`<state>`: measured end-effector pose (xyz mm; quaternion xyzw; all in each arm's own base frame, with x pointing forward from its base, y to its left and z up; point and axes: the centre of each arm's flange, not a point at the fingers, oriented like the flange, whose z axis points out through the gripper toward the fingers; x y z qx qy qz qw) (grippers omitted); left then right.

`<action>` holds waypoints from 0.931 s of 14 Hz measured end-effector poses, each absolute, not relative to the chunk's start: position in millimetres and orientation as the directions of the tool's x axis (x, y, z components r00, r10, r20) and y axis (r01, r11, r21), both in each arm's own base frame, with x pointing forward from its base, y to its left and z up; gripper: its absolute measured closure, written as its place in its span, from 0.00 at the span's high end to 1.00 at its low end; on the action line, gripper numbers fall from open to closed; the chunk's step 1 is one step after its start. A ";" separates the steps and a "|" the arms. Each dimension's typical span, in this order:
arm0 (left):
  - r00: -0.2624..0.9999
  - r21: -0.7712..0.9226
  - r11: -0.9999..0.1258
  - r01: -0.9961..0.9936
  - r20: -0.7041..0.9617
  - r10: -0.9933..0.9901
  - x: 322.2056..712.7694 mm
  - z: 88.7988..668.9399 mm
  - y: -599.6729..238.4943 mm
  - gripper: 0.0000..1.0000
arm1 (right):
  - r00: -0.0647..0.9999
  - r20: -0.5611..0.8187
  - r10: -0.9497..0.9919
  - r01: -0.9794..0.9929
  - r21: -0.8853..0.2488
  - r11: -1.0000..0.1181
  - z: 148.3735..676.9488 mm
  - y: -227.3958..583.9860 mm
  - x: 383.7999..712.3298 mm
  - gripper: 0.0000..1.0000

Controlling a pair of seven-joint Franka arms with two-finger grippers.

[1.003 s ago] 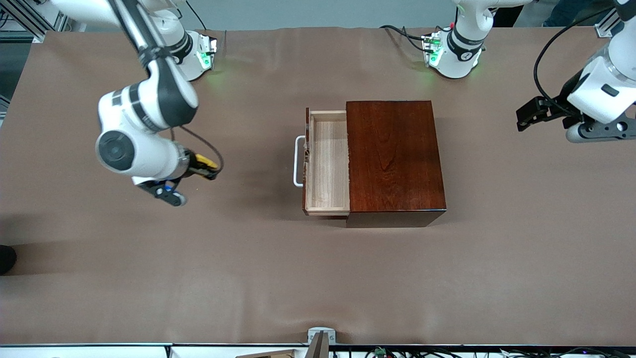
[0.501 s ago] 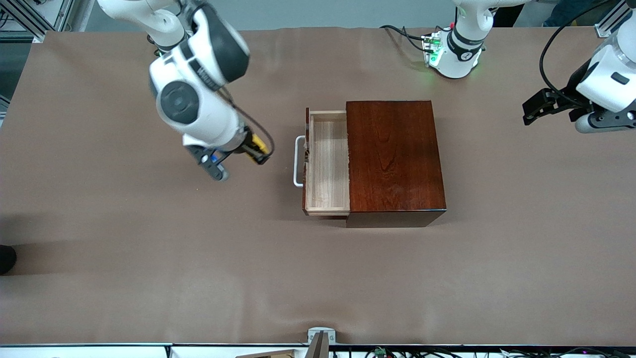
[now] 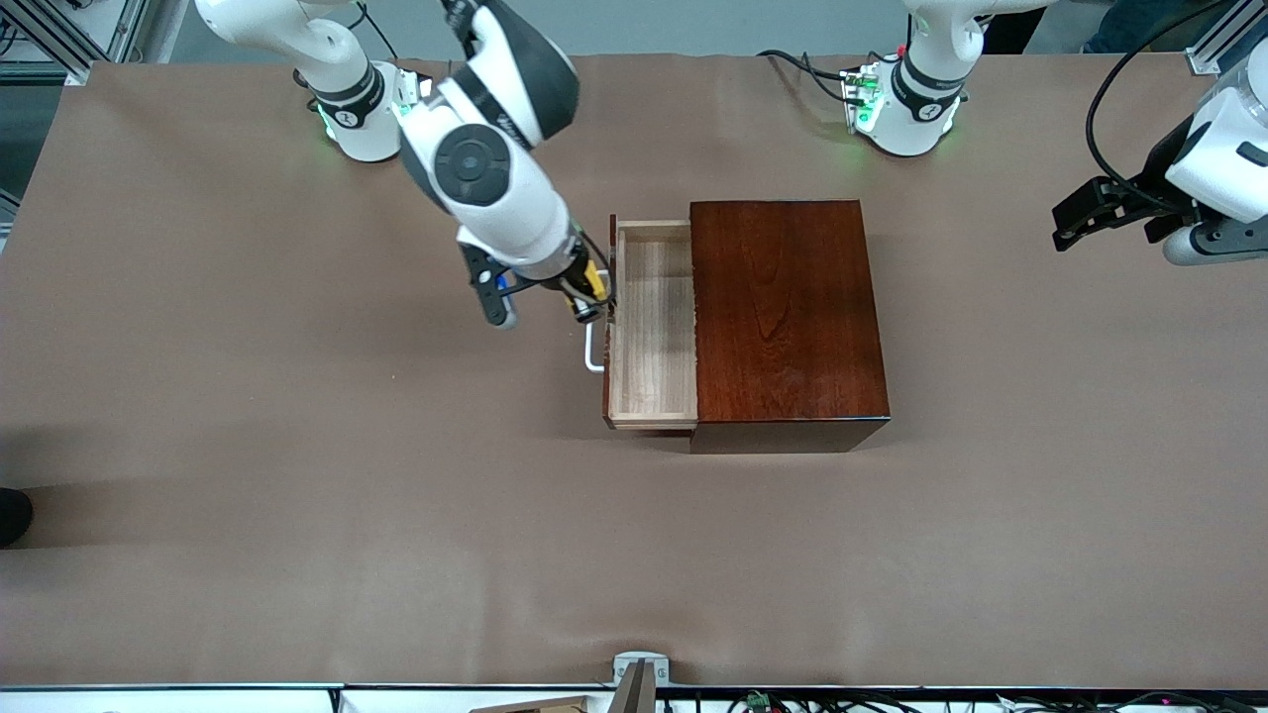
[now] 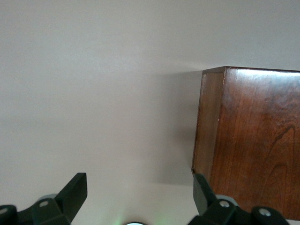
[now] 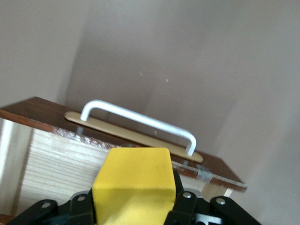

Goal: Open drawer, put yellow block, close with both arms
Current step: 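Carry the yellow cube with the right gripper over the open drawer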

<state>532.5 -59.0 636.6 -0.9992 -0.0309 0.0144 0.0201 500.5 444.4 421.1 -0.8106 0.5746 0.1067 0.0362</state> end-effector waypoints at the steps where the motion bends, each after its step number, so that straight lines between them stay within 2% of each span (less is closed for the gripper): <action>1: 0.998 -0.041 -0.997 0.061 -0.027 0.062 532.5 636.6 -59.0 1.00 | 0.286 -0.214 -0.934 -0.950 0.066 -0.306 418.2 453.3 495.5 0.56; 5: 0.998 -0.041 -0.997 0.062 -0.026 0.063 532.5 637.7 -58.9 1.00 | 0.169 -0.227 -0.959 -0.982 0.049 -0.185 407.0 481.4 484.4 0.56; 13: 0.998 -0.043 -0.998 0.044 -0.044 0.046 526.4 651.5 -57.9 1.00 | 0.170 -0.208 -0.963 -0.980 0.068 -0.187 349.1 510.4 471.6 0.56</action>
